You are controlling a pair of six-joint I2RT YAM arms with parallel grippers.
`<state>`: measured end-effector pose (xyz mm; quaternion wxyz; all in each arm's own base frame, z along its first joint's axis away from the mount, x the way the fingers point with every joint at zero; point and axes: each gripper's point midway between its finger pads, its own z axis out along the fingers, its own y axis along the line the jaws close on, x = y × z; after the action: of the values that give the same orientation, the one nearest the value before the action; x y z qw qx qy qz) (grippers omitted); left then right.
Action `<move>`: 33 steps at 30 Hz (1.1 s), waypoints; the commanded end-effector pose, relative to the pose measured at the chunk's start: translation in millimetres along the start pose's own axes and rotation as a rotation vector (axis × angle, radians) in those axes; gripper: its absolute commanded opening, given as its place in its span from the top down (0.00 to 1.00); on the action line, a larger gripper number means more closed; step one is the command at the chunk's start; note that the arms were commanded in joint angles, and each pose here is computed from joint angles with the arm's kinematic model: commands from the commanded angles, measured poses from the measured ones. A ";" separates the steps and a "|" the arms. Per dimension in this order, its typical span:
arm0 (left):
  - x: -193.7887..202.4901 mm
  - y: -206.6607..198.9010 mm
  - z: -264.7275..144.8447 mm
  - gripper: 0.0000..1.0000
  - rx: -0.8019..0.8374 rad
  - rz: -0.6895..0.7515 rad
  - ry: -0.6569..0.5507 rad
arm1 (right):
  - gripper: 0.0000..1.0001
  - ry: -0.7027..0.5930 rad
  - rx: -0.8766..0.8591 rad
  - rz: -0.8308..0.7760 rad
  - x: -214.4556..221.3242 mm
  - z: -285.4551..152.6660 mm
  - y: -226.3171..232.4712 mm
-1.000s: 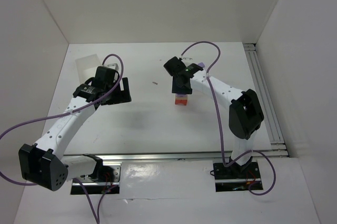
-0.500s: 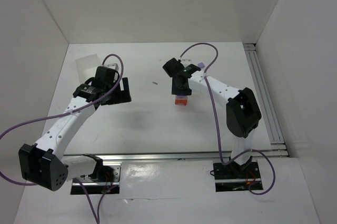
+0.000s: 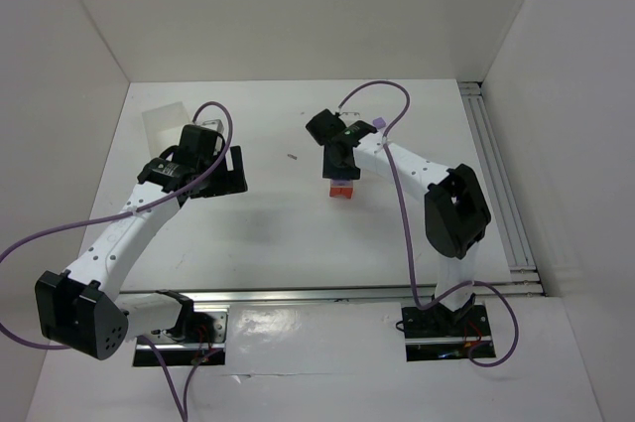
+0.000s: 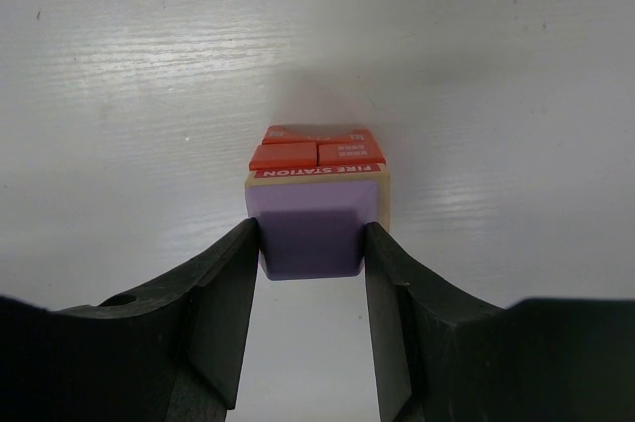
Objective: Build the wood block tower
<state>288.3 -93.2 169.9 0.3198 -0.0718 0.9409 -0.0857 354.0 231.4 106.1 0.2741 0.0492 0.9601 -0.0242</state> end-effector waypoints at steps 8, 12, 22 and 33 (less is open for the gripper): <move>-7.8 -6.4 -6.3 0.08 0.030 0.004 -0.031 | 0.50 -0.049 -0.007 0.020 -15.8 -9.8 7.6; -7.8 -6.4 -6.3 0.08 0.030 0.004 -0.031 | 0.50 -0.036 0.004 0.013 -12.2 -6.7 6.2; -9.2 -8.8 -6.2 0.08 0.043 0.003 -0.036 | 0.50 -0.042 0.011 0.013 -13.2 -6.5 4.9; -9.2 -8.8 -6.2 0.08 0.043 0.003 -0.036 | 0.34 -0.042 0.011 0.013 -14.5 -8.5 4.9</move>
<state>287.9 -94.9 170.0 0.3186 -0.0703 0.9410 -0.0901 355.5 230.3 107.6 0.2773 0.0504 0.9591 -0.0279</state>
